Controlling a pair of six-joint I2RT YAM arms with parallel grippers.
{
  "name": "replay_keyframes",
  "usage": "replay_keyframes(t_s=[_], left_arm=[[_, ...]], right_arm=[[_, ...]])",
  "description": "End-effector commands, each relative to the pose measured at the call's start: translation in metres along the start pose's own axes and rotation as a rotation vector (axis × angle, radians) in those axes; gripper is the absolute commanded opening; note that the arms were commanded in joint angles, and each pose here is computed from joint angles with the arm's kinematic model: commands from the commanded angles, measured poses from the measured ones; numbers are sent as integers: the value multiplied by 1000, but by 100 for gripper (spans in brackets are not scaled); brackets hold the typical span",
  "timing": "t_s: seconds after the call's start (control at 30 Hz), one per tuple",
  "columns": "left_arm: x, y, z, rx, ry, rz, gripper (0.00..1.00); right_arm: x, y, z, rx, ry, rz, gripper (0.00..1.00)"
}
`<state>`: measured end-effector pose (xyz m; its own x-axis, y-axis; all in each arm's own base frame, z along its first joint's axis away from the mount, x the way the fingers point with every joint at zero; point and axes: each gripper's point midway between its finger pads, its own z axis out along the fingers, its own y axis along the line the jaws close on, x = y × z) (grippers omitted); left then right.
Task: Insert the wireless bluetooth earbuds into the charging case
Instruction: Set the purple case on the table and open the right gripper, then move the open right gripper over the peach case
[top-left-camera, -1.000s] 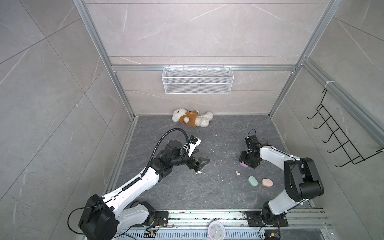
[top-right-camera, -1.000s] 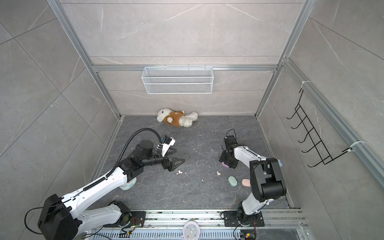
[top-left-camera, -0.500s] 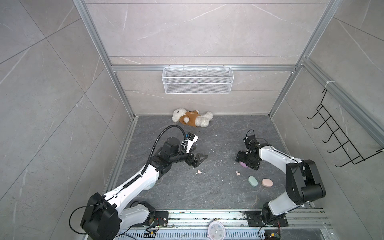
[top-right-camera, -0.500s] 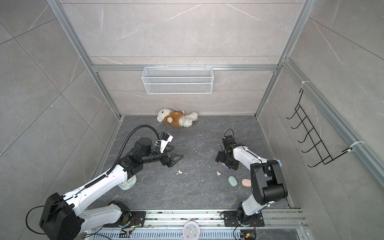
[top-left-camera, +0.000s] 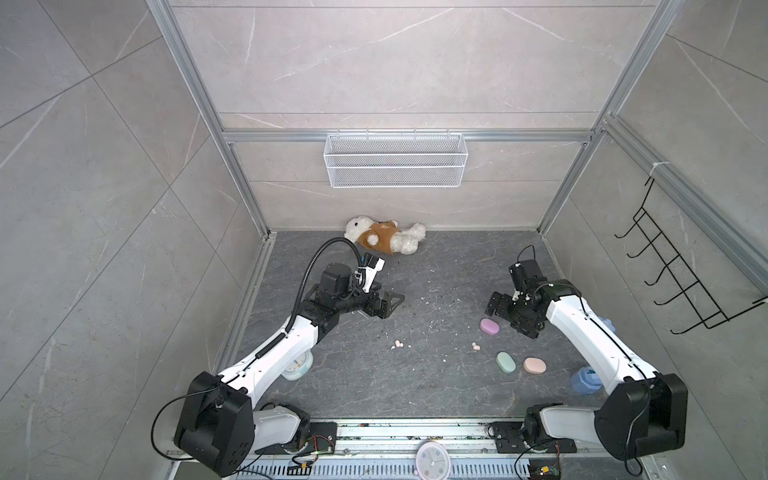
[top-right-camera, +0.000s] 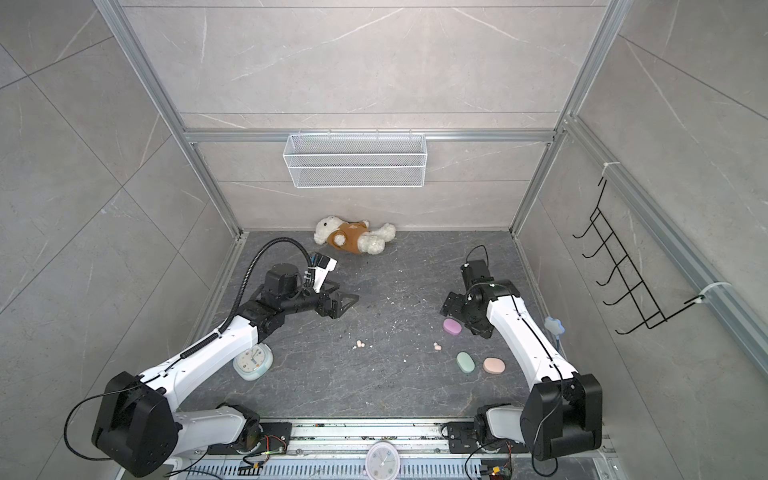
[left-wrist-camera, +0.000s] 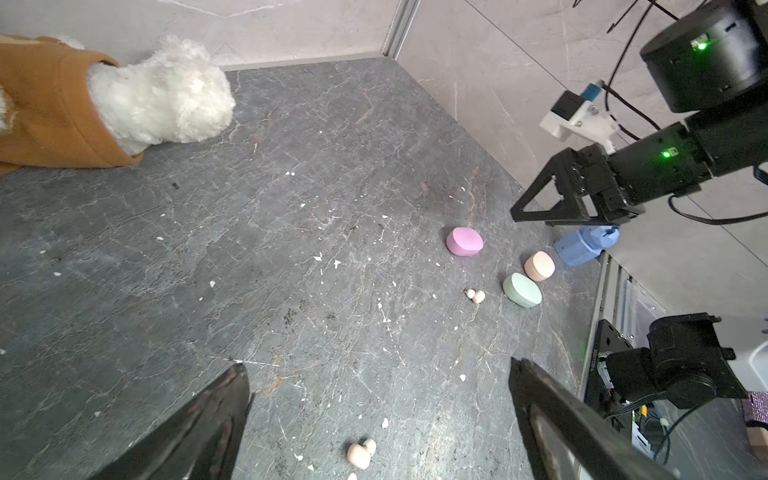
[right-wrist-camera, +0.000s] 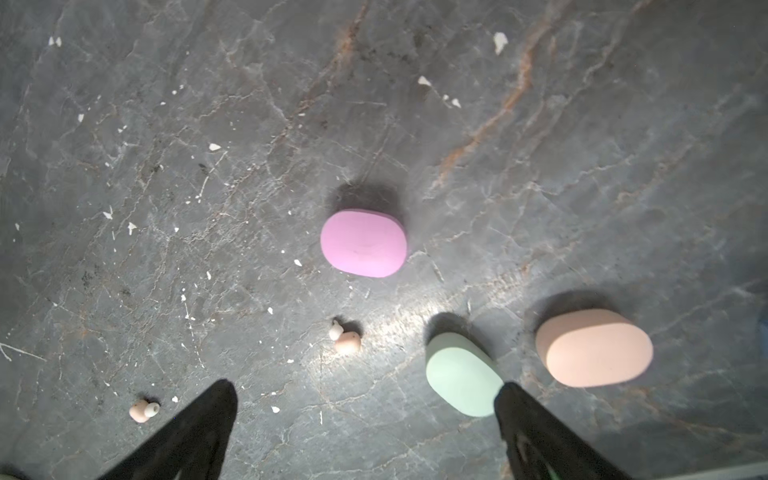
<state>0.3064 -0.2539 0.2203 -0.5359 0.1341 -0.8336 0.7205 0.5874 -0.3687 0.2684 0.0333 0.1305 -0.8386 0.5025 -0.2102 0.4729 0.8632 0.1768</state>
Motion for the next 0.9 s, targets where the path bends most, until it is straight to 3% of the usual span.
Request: replay_keyframes(t_s=[0.0,0.43,0.87], left_arm=[[-28,-6,-5,37,-44,43,100],[-24,1,1,45,-8,59,100],[-15,4,6,61,15,69,100]], right_arm=[[21,-27,-1,46,82,84,100],[35,-102,25,87,184,357,100],[70,-113,48,103,249,515,100]])
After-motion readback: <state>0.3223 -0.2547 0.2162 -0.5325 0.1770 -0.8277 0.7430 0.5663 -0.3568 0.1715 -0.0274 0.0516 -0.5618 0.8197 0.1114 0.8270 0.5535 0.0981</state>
